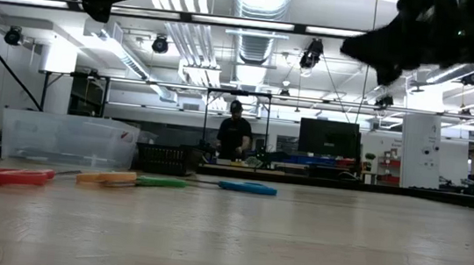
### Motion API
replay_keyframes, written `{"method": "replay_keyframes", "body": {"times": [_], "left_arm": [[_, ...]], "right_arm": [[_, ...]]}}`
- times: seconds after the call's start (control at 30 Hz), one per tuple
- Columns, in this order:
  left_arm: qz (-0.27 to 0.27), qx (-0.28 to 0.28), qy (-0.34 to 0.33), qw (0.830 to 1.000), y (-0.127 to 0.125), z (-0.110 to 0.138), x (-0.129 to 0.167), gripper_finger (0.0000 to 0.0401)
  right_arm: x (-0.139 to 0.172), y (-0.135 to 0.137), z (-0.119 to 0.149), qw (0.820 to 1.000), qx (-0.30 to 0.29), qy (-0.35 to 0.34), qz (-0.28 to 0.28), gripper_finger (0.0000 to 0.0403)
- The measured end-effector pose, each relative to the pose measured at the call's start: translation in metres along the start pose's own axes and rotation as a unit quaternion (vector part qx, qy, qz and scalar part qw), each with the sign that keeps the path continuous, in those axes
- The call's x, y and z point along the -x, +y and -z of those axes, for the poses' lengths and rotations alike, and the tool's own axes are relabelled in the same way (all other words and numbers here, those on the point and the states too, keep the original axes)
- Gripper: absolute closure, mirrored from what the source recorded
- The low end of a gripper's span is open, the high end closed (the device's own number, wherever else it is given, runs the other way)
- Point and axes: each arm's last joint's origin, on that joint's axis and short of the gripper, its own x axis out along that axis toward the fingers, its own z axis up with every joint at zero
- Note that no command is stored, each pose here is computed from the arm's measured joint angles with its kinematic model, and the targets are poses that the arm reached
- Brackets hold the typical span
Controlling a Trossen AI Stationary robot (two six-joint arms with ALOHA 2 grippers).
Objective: Pick & Place Paint Supplies
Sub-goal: Put the black paint brush into the transparent bin
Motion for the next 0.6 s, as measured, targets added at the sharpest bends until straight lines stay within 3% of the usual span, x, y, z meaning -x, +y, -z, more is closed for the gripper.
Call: {"method": "replay_keyframes", "body": {"times": [0.1, 0.2, 0.37, 0.6], "left_arm": [[-0.001, 0.000, 0.000, 1.000, 0.000, 0.000, 0.000, 0.0302], [-0.001, 0.000, 0.000, 1.000, 0.000, 0.000, 0.000, 0.0302], [-0.001, -0.012, 0.000, 1.000, 0.000, 0.000, 0.000, 0.0302], [-0.001, -0.012, 0.001, 1.000, 0.000, 0.000, 0.000, 0.0302]], "right_arm": [[-0.003, 0.012, -0.014, 0.993, 0.041, -0.013, -0.106, 0.0312], [-0.009, 0.028, -0.027, 0.986, 0.076, 0.011, -0.151, 0.0312], [-0.023, 0.059, -0.044, 0.972, 0.125, 0.144, -0.141, 0.0312], [-0.053, 0.110, -0.050, 0.943, 0.081, 0.287, -0.148, 0.0312]]}}
